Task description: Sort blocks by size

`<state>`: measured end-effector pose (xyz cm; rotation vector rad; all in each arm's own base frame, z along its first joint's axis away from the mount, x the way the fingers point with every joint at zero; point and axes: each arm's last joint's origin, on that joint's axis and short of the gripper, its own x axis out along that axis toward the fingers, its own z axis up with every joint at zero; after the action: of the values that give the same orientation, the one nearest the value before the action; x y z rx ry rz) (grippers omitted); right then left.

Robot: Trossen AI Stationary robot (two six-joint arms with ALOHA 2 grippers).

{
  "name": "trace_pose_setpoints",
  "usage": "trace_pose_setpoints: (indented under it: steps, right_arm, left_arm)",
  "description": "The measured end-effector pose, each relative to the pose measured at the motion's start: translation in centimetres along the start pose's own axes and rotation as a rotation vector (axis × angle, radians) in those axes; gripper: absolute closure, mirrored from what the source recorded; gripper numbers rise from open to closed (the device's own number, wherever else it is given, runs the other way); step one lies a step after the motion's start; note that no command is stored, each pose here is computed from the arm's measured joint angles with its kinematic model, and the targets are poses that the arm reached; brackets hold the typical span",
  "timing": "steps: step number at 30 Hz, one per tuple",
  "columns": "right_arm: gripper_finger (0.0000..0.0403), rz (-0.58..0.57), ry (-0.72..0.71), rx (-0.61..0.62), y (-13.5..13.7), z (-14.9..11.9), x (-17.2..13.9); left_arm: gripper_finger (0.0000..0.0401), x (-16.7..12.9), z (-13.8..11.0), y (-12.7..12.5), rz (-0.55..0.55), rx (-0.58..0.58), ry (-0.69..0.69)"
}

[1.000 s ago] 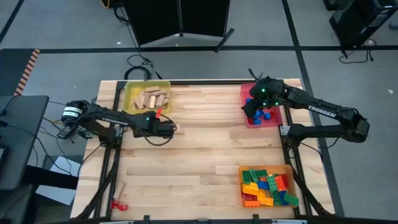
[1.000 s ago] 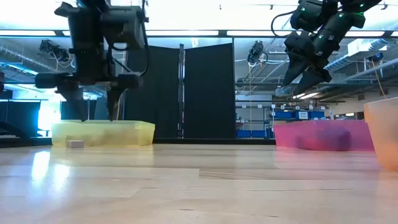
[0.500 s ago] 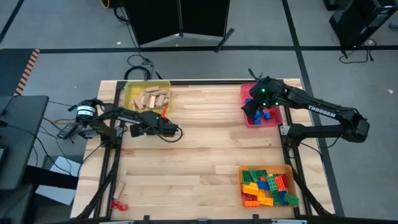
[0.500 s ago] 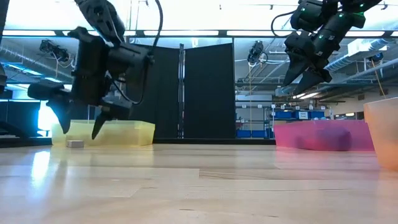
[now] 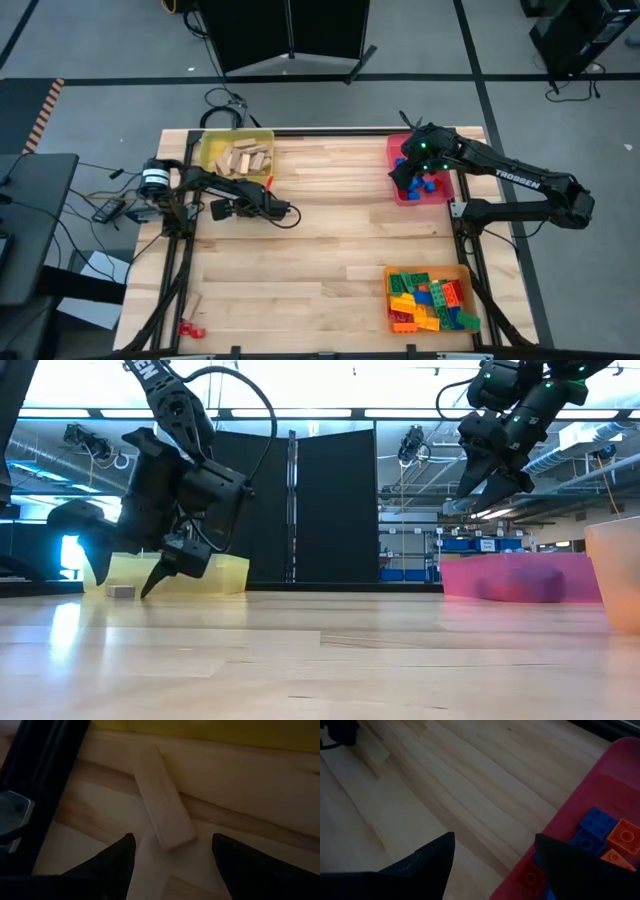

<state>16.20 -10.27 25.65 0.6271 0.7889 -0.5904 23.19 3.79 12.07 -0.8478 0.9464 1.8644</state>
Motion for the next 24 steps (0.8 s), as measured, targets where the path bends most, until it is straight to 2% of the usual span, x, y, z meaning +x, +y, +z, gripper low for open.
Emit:
trace_pose_setpoints:
  steps: [4,9,14,18,24]
  right_arm:
    - [0.0113,0.008,0.003,0.000,0.0,0.0,0.0]
    - [0.0111,0.021,0.007,0.000,0.1,0.0,0.0]
    - [0.0117,0.023,0.009,0.000,0.1,0.0,0.0]
    - [0.0119,0.024,0.009,0.000,0.1,0.0,0.0]
    - [0.0117,0.024,0.009,0.000,0.1,0.0,0.0]
  left_arm:
    - [0.0132,0.1,0.0,0.0,0.008,-0.019,-0.021]
    - [0.0141,0.6,0.0,0.5,0.036,-0.096,-0.050]
    - [0.0162,1.4,-0.3,0.8,0.018,-0.141,-0.047]
    - [0.0203,1.5,-0.4,0.7,0.005,-0.148,-0.043]
    - [0.0288,1.5,-0.5,0.6,-0.004,-0.143,-0.038]
